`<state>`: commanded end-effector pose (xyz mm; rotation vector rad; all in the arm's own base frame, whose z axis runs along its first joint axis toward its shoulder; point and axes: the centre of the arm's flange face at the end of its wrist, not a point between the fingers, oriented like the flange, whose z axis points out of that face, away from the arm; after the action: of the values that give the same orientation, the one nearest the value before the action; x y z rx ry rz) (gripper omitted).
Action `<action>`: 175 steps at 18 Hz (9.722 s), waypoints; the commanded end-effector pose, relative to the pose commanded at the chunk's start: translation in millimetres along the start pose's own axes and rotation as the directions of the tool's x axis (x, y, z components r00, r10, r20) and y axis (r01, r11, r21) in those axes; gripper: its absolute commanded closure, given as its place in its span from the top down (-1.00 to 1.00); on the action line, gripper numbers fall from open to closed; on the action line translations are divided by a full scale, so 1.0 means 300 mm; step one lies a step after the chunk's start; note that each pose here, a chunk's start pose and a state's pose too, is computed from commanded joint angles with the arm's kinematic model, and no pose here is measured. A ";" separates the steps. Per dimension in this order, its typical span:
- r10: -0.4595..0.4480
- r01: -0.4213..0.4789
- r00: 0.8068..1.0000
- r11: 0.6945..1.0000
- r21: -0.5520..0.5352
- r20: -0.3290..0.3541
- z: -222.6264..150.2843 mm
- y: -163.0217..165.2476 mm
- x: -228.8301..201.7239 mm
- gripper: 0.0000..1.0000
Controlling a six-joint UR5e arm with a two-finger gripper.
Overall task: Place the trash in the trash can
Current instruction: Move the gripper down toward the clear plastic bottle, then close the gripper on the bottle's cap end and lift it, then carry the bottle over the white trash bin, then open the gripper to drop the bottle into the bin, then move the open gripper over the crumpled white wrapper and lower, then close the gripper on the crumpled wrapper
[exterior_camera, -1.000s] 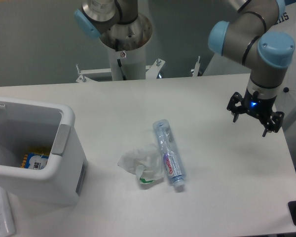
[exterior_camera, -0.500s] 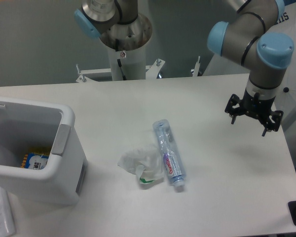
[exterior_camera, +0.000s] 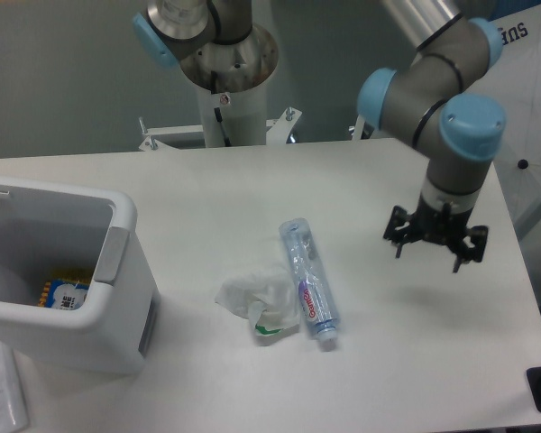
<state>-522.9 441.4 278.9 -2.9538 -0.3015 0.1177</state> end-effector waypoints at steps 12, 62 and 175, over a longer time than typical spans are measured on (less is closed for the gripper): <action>-0.207 0.198 0.975 0.974 -0.107 -0.084 0.198 -0.195 0.161 1.00; 0.105 0.191 0.922 0.712 0.675 -0.372 -0.909 -0.453 0.366 -1.00; -0.069 0.074 0.995 0.995 0.061 -0.071 0.034 -0.150 0.429 -1.00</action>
<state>-407.0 513.1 268.8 -2.8732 -0.3864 0.0163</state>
